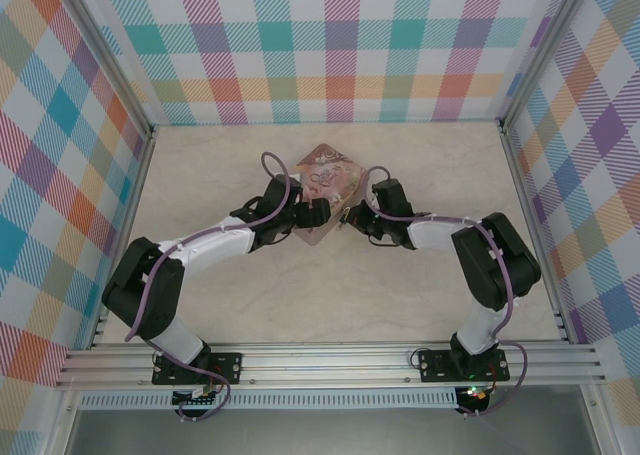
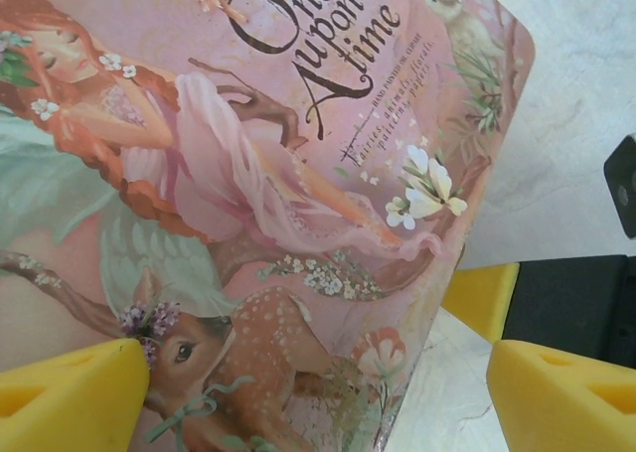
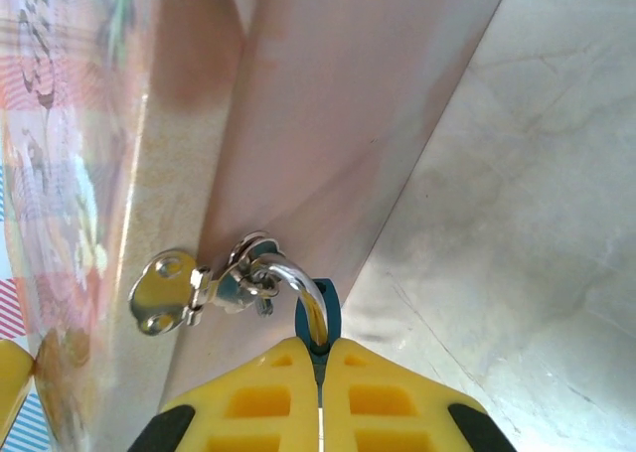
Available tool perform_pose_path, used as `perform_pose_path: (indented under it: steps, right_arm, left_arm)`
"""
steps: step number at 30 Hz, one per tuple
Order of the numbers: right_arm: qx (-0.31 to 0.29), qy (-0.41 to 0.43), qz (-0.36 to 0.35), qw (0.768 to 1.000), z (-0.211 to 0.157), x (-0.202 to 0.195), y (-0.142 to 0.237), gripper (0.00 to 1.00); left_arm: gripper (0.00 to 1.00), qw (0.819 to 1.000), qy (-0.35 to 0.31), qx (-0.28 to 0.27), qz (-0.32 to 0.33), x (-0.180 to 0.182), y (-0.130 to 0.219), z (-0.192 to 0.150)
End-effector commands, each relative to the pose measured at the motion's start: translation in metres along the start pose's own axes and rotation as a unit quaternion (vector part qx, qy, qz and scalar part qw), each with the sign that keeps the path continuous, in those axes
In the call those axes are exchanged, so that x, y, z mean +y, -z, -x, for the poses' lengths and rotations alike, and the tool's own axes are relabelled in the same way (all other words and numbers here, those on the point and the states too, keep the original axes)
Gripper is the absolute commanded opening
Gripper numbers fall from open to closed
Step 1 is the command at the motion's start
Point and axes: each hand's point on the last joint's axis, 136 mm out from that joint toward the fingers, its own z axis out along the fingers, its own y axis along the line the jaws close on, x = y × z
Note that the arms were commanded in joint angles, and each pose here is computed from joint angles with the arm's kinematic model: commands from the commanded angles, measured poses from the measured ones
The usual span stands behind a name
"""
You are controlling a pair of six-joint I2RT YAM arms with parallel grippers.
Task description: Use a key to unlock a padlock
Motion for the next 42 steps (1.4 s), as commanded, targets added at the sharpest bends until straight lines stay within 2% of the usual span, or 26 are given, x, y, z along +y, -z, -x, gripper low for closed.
perform_pose_path:
  steps: [1, 10, 20, 24, 28, 37, 42]
  right_arm:
    - [-0.036, 0.015, -0.017, 0.999, 0.029, -0.002, 0.001, 0.08]
    - [-0.017, 0.057, -0.079, 0.995, 0.033, -0.018, -0.01, 0.07]
    - [-0.026, 0.111, -0.126, 0.985, 0.046, -0.03, -0.012, 0.08]
    - [-0.036, 0.106, -0.088, 0.99, 0.048, -0.018, -0.013, 0.08]
    - [-0.069, 0.077, -0.022, 0.994, 0.063, 0.001, -0.005, 0.08]
    - [-0.075, 0.093, -0.01, 0.993, 0.08, 0.017, -0.007, 0.08]
    - [-0.073, 0.098, 0.021, 0.992, 0.085, 0.029, -0.009, 0.08]
  left_arm:
    - [0.89, 0.992, 0.018, 0.104, 0.072, 0.042, -0.002, -0.069]
    - [0.89, 0.991, 0.023, 0.104, 0.077, 0.046, -0.001, -0.072]
    - [0.89, 0.99, 0.029, 0.105, 0.084, 0.053, 0.002, -0.08]
    - [0.89, 0.99, 0.031, 0.105, 0.085, 0.055, 0.002, -0.082]
    - [0.89, 0.99, 0.03, 0.107, 0.088, 0.057, 0.003, -0.084]
    - [0.89, 0.99, 0.036, 0.109, 0.086, 0.059, 0.003, -0.09]
    - [0.89, 0.989, 0.038, 0.11, 0.086, 0.061, 0.003, -0.092]
